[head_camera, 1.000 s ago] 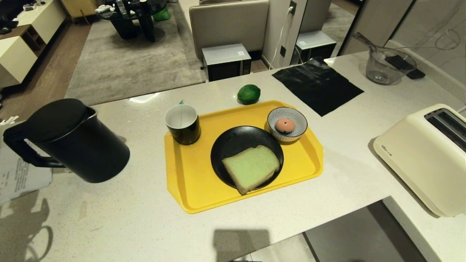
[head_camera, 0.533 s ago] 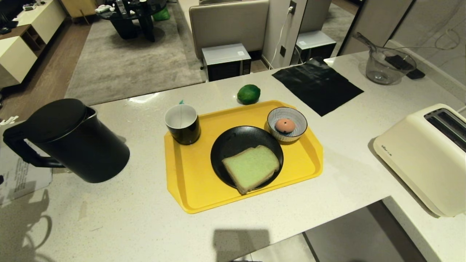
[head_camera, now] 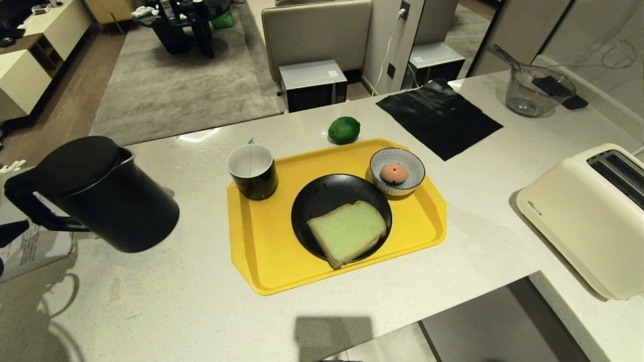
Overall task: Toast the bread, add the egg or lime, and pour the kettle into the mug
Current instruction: Pick up the kettle
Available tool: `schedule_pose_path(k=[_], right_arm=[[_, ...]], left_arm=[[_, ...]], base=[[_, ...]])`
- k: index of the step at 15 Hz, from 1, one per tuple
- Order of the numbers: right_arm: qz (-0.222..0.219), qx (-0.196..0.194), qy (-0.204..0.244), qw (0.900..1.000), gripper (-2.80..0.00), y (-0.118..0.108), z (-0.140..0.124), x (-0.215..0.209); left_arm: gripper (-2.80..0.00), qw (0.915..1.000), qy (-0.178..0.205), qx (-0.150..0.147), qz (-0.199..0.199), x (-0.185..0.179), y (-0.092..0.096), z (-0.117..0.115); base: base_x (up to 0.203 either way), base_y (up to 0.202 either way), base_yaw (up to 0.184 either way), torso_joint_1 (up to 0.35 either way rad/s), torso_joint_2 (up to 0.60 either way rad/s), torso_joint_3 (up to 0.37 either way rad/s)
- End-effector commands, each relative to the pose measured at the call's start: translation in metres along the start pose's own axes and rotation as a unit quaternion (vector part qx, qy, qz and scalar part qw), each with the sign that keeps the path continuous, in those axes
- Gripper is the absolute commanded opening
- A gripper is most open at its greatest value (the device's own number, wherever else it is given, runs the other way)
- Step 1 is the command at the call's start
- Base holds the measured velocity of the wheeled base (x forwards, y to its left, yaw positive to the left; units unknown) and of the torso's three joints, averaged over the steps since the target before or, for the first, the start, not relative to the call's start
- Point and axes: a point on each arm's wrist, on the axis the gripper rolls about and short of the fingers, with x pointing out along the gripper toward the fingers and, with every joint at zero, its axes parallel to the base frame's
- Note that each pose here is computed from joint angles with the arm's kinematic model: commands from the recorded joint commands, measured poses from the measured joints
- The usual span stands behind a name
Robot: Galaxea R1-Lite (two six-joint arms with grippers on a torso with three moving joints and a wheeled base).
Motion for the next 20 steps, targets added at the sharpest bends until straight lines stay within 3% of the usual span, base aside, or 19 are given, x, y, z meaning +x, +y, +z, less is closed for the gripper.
schedule_pose_path(k=[1,7,14,20], right_arm=[[-0.001,0.0,0.013,1.0,-2.8,0.0,-0.007,0.002],[0.0,0.0,0.013,1.0,-2.8,0.0,-0.007,0.002],[0.0,0.0,0.013,1.0,-2.8,0.0,-0.007,0.002],[-0.001,0.0,0.013,1.0,-2.8,0.0,-0.007,0.002]], left_arm=[[0.0,0.9998,0.007,0.001,-0.02,0.015,-0.004,0.0],[0.0,0.9984,0.008,0.008,-0.055,0.03,-0.017,0.012],[0.0,0.9983,-0.009,0.015,-0.056,0.049,-0.013,0.021],[0.0,0.9969,0.002,-0.019,-0.076,0.062,-0.013,0.017]], base=[[0.0,0.0,0.0,0.0,0.0,0.0],[0.0,0.0,0.0,0.0,0.0,0.0],[0.0,0.0,0.0,0.0,0.0,0.0],[0.0,0.0,0.0,0.0,0.0,0.0]])
